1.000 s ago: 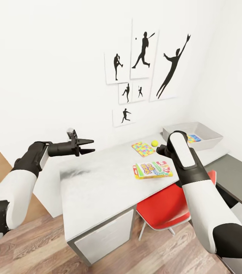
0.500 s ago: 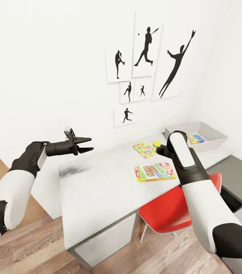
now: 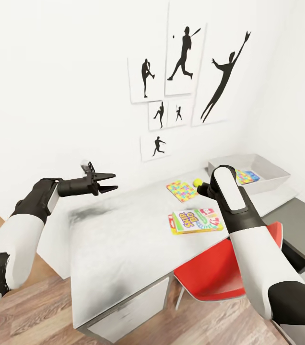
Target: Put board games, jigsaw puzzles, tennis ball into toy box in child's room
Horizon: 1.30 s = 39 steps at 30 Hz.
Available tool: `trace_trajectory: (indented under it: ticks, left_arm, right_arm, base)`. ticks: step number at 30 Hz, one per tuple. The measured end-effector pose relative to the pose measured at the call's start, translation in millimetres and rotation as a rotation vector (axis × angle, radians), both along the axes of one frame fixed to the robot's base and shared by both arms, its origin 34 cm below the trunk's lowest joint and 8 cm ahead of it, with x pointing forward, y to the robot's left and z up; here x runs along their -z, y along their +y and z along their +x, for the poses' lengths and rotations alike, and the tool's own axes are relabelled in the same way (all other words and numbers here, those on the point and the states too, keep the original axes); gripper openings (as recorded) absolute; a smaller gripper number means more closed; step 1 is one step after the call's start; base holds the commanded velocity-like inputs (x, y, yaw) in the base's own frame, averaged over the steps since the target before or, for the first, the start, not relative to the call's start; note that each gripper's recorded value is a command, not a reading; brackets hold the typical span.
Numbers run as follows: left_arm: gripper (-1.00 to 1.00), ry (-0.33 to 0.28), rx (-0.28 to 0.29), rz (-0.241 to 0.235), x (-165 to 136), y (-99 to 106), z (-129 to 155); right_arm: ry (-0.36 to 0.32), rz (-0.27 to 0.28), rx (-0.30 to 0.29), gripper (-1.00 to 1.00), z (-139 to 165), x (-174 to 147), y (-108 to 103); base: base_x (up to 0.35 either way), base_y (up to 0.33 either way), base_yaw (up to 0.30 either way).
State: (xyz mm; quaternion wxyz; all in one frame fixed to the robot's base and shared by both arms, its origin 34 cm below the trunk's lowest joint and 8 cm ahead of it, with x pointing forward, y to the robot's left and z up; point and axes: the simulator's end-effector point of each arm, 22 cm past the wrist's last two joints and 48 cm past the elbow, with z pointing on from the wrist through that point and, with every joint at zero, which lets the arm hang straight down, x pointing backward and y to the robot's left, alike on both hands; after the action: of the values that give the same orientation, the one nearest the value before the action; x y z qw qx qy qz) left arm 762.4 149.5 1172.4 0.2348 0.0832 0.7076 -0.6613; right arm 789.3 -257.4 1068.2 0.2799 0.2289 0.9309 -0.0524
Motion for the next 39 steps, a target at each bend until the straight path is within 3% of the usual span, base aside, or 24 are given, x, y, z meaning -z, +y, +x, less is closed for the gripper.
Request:
trace_trajectory:
  ticks: [11,14,20,29,34,39]
  left_arm:
    - [1.00,-0.006,0.010,-0.007,-5,-7,1]
    - [1.00,-0.013,0.032,-0.024,-15,-21,4]
    - [1.00,0.030,0.083,-0.051,-34,-51,14]
    - [1.00,0.004,0.300,0.120,-46,-143,-11]
    - [1.00,-0.031,0.347,0.150,-63,-166,-15]
    - [1.00,-0.040,0.360,0.157,-67,-172,-15]
  right_arm:
    - [0.003,0.002,-0.002,1.00,0,2,1]
    - [0.008,0.005,-0.004,1.00,0,4,3]
    - [0.035,0.005,-0.003,1.00,-3,13,4]
    - [0.051,0.018,0.029,1.00,-5,25,5]
    - [0.052,0.021,0.035,1.00,-5,27,6]
    - [0.055,0.021,0.036,1.00,-4,30,6]
  base:
    - [0.023,-0.016,0.000]
    - [0.001,-0.001,0.000]
    - [0.000,0.000,0.000]
    - [0.000,0.000,0.000]
    - [0.000,0.000,0.000]
    - [0.000,0.000,0.000]
